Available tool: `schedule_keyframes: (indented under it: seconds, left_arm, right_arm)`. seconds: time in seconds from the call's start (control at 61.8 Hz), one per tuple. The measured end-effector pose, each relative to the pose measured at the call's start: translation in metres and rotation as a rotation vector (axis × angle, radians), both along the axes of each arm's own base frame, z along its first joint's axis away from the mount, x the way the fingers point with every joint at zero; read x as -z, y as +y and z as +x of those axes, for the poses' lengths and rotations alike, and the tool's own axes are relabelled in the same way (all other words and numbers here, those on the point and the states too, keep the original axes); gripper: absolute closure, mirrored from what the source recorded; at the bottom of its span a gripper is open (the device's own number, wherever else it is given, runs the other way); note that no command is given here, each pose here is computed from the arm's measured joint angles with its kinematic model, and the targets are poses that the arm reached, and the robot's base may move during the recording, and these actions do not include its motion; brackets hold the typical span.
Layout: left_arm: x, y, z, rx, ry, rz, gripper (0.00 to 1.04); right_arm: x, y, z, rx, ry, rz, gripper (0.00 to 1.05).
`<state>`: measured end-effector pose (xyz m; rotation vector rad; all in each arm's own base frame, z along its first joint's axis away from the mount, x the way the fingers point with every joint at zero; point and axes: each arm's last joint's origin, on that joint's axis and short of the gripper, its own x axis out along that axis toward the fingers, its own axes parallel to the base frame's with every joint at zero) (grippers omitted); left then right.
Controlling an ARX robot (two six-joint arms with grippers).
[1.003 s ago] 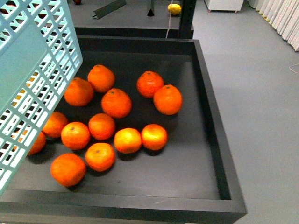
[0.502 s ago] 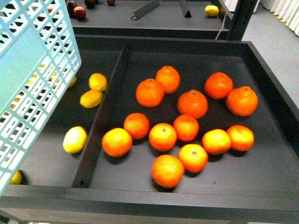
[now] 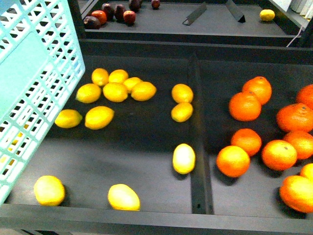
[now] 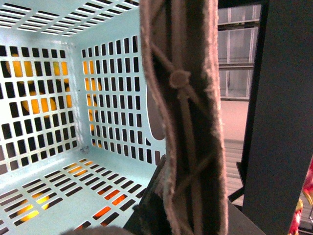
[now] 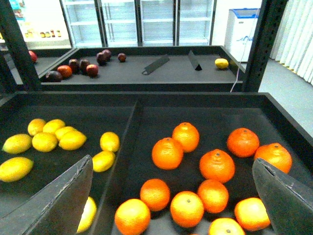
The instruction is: Pick lemon and mango into basket
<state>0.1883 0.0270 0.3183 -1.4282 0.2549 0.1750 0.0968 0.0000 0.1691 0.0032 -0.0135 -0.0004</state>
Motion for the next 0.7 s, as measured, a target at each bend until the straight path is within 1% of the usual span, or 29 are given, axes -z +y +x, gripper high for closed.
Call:
schedule_keyframes:
  seconds: [0.696]
  left_arm:
    - [0.0000, 0.0000, 0.0000, 0.001, 0.000, 0.000, 1.00]
  right_arm:
    - [0.0002, 0.0000, 0.0001, 0.000, 0.002, 0.000, 0.09]
